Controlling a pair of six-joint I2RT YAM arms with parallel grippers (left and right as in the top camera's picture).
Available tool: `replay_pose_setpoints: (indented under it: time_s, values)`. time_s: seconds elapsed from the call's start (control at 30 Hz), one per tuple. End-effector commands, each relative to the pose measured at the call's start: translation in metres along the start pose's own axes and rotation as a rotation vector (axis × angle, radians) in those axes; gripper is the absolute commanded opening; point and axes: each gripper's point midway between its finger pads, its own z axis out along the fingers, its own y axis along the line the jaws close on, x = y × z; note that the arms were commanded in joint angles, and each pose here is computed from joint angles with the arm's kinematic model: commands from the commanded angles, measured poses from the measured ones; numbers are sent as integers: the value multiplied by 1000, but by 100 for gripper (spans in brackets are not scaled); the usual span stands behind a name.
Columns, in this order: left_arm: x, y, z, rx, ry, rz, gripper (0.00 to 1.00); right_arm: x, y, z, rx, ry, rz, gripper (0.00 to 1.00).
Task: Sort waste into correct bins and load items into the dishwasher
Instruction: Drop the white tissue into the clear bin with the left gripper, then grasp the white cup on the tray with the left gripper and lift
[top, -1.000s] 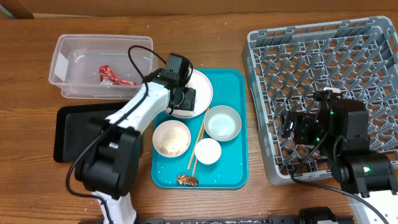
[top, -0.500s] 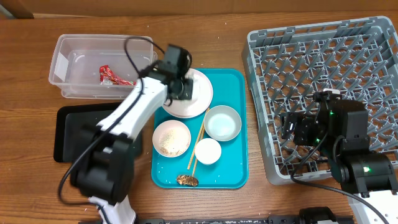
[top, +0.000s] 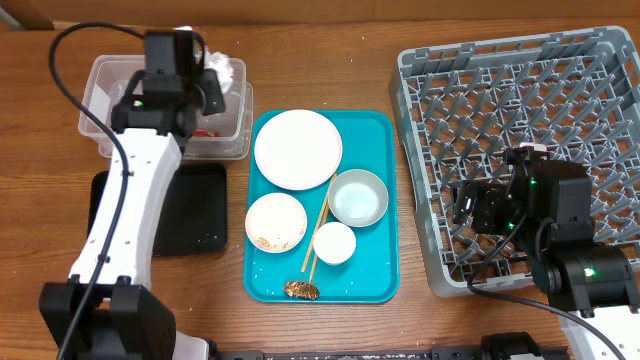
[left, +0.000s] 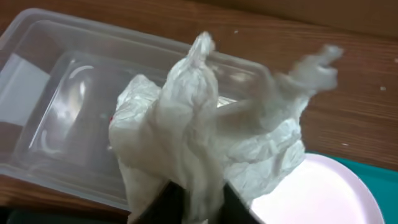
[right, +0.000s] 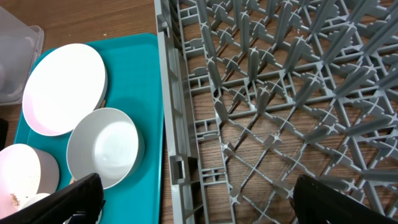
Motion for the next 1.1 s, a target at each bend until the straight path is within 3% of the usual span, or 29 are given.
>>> replay_pose_setpoints:
  time_s: [0.0,0.07,0.23,0.43,0.67,1.07]
  values:
    - [3,11,13,-37,25,-1,36,-11,5,-8,-15,-34,-4,100]
    - [4,11,14,-35,27,0,47,-11,5,-8,-15,-34,-4,100]
    - [11,-19,-2,120,60,12,52,-11,5,-8,-15,-34,-4,100]
    - [50,-52,-23,254,212,50,59,-11,5,-8,-15,-35,-4,100]
    - [114,-79,-47,278,438,148,60,-12,6,-8,-16,-38,-5,100]
    - [175,-129,-80,334,588,340,58,-12,5,-8,-15,-36,-4,100]
